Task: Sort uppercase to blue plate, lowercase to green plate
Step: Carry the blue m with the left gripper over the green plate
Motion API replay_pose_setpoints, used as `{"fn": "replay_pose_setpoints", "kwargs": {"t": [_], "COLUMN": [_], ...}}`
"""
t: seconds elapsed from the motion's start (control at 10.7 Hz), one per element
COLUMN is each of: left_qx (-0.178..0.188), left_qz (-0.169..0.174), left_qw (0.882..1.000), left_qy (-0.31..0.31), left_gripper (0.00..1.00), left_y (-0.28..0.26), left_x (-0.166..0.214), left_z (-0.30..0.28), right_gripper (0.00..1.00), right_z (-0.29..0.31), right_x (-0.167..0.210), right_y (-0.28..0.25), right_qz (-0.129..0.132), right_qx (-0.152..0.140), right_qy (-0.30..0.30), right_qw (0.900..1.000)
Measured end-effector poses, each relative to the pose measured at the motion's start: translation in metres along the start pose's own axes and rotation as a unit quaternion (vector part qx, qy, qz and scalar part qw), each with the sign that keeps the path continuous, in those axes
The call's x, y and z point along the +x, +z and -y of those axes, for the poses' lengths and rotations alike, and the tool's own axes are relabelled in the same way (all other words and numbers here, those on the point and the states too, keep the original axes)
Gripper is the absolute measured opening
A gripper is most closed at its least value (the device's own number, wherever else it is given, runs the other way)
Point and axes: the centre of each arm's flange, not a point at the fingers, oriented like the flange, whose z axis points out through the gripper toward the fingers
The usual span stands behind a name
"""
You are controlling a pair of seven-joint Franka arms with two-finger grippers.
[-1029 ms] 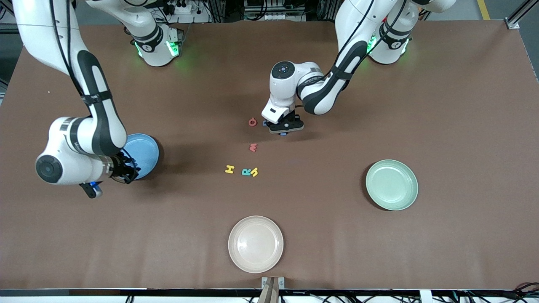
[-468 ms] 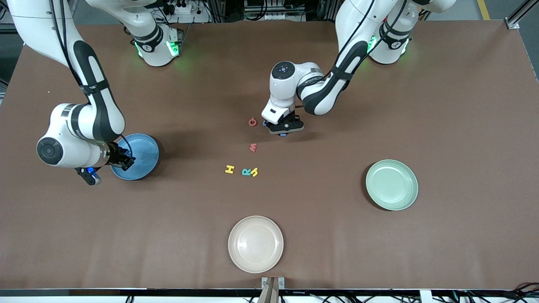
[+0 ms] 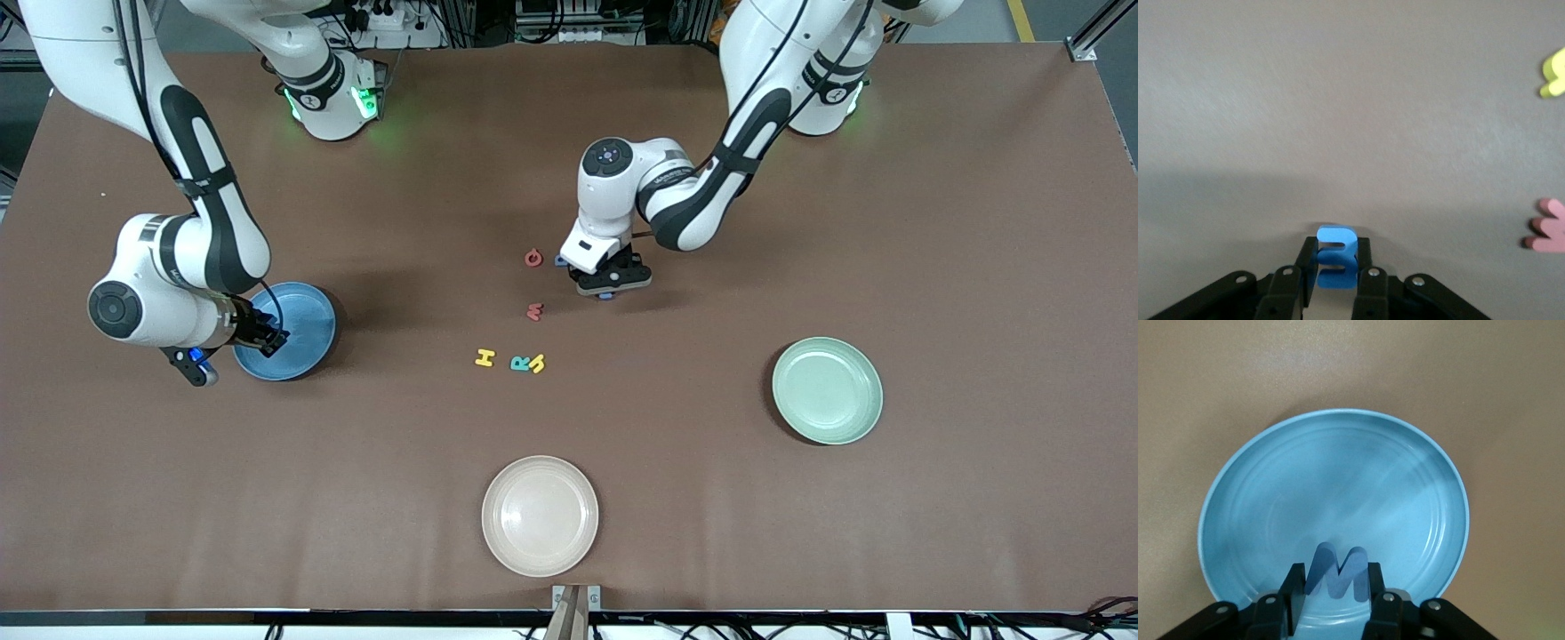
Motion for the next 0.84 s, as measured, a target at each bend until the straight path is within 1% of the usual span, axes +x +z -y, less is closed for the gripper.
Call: {"fn": "replay_pose_setpoints", "kwargs": {"t": [0.19,0.47,0.66,0.84], "left_qx": [0.012,0.028,0.033,0.034], "left_qz": [0.003,-0.004,-0.006,0.008], "left_qw": [1.0,1.0,0.999,0.999], "left_qy": [0.008,0.013,0.03,0.04], "left_gripper": [0.28,0.28,0.28,0.28], "left_y": [-0.011,-0.029,-0.042,-0.058], "left_x": [0.018,0.062,0.096,0.133], "left_z": [0.012,0.041,0.068,0.103], "right_gripper": [0.43,0.43,0.43,0.43], "right_z": [-0.015,-0.029,-0.023,-0.017], "right_x": [0.012,0.023,0.021,0.019], "right_y": [-0.004,-0.004,-0.003,-0.003], "right_qz": [0.001,0.003,-0.01,-0.025], "right_qx": [0.006,0.019,0.032,0.043], "right_qy": [-0.007,-0.015,-0.022,-0.028], "right_qw": [1.0,1.0,0.999,0.998]}}
